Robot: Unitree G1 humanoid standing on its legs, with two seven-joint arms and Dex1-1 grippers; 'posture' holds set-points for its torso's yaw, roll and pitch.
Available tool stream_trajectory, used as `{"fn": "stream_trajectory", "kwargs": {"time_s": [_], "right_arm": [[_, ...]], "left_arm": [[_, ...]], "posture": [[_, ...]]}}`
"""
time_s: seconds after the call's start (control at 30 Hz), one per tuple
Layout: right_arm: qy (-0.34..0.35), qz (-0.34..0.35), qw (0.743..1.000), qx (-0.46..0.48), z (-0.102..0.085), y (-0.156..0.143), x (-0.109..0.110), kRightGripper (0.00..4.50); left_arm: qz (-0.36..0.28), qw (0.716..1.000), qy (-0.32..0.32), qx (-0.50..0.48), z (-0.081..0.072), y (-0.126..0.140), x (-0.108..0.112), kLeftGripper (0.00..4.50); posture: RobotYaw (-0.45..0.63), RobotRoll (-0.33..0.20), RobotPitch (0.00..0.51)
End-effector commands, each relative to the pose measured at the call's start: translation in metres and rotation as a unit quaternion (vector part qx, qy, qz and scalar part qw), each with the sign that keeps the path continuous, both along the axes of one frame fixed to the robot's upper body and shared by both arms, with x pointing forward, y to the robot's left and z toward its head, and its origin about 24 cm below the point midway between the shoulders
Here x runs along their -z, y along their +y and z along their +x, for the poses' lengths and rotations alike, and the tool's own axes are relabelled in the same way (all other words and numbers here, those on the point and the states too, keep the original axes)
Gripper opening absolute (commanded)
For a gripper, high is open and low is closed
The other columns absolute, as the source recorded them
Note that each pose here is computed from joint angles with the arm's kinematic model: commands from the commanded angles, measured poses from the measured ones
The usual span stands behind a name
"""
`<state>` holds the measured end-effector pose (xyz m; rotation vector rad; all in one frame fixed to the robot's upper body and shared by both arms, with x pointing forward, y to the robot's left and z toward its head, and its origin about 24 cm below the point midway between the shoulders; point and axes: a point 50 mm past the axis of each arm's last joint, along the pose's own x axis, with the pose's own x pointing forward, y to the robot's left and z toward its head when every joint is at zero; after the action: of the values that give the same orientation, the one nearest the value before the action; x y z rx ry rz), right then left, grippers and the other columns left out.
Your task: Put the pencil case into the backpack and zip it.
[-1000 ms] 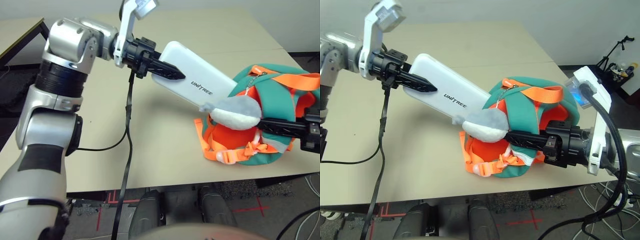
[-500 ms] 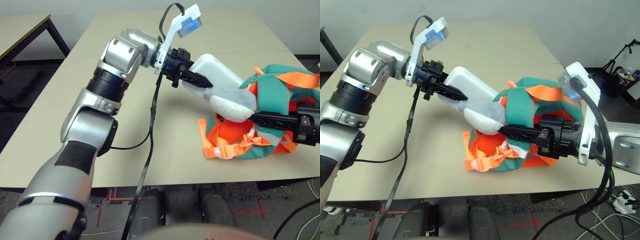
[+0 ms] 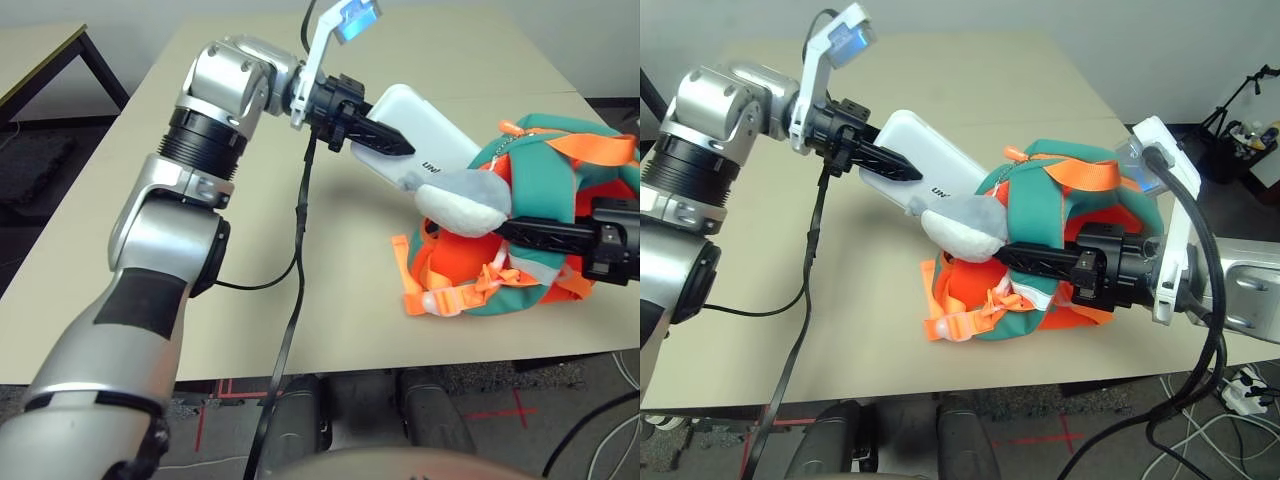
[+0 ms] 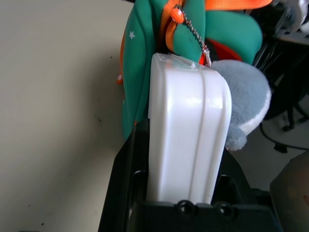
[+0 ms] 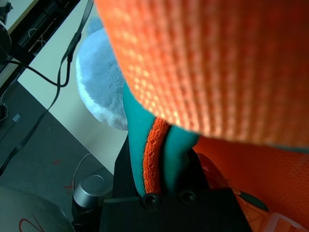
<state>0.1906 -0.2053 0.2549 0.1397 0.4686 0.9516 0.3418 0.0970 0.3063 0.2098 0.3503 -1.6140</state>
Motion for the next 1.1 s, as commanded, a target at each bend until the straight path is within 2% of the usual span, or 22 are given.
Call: {"fn": "stream_trajectory", "kwargs": {"time_s": [0.03,0.27,0.37,0.63,1.1], "right_arm": [[0.003,-0.001,1.000,-0.010,0.001,0.002,0.004,0.19],[0.000,0.001,1.000,-0.013,0.004,0.001,0.007,0.19],[-0.001,0.001,1.000,-0.014,0.006,0.001,0.007,0.19],[-0.004,0.003,1.000,-0.018,0.009,0.002,0.009,0.19],[-0.003,0.006,1.000,-0.024,0.012,0.004,0.010,0.19]], "left_arm": [[-0.047,0.999,-0.017,0.021,-0.011,-0.001,-0.025,1.41],[-0.086,0.996,0.004,0.012,-0.013,0.001,-0.035,1.41],[-0.093,0.995,0.041,0.027,-0.017,-0.001,-0.031,1.41],[-0.053,0.994,0.086,0.051,-0.018,-0.026,0.011,1.41],[-0.037,0.991,0.118,0.050,-0.009,-0.061,0.056,1.41]], "posture": [[-0.10,0.000,0.105],[-0.10,0.000,0.096],[-0.10,0.000,0.092],[-0.10,0.000,0.084],[-0.11,0.000,0.097]]}}
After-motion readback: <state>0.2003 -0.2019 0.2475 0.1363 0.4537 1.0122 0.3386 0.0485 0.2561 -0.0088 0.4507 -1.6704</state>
